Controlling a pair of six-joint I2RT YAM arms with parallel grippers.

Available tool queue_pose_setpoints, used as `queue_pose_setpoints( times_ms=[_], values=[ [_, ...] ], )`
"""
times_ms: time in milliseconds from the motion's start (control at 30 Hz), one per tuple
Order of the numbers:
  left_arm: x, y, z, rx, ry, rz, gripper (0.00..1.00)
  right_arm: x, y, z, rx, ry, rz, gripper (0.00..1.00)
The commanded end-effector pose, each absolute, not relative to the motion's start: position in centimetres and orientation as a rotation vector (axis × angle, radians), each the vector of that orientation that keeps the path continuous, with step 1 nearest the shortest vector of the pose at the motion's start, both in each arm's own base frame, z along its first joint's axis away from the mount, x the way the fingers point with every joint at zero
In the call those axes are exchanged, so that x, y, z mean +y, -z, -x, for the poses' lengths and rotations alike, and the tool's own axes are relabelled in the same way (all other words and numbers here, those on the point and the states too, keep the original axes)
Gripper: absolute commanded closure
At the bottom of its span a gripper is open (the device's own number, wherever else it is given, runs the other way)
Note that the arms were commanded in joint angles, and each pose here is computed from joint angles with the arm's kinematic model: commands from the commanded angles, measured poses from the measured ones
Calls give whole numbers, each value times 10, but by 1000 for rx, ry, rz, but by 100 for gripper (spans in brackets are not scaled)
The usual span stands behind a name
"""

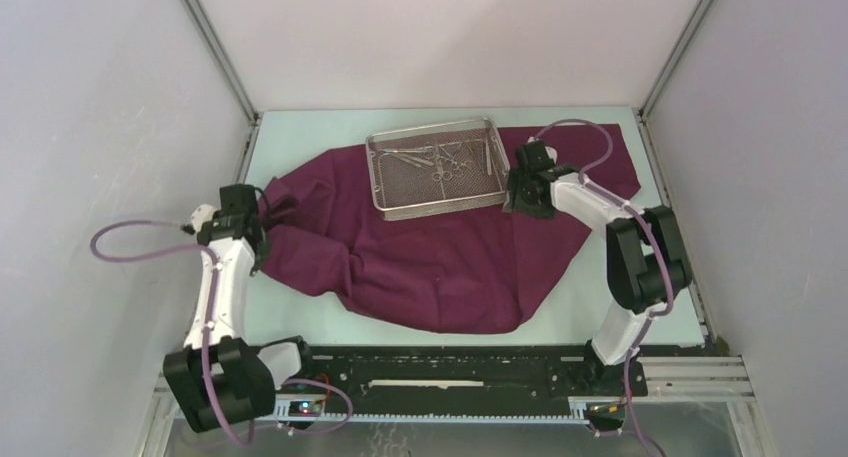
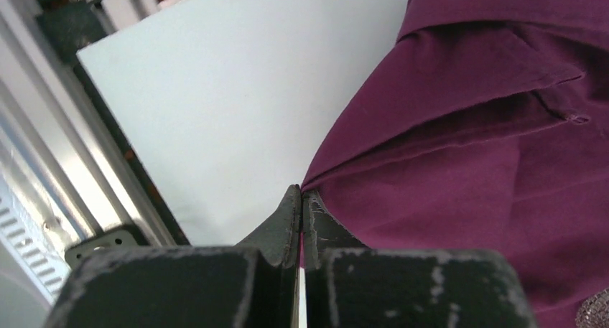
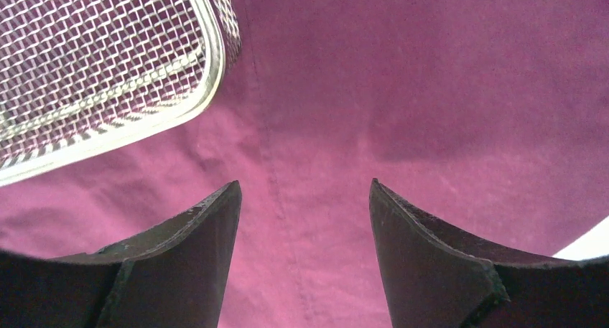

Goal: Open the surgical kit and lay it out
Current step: Smooth out the surgical kit at the center of the board.

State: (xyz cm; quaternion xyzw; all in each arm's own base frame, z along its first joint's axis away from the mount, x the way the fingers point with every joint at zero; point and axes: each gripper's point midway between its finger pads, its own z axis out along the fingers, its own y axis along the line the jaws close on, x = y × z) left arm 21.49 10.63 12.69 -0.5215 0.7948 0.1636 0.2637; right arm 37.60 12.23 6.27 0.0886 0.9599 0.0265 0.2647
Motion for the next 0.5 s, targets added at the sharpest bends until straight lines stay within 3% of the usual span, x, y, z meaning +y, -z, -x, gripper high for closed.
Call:
queue_pose_setpoints(
  times_ms=[0, 333, 467],
  values=[
    [106, -114, -182, 2104, -439, 1582, 100, 120, -65, -399, 2547, 81, -174, 25],
    [113, -105, -127, 2025, -567, 1821, 100, 118, -41, -412, 2577, 287, -134, 23],
    [119, -105, -119, 1992, -609, 1849, 100, 116, -36, -414, 2578, 304, -156, 32]
  ],
)
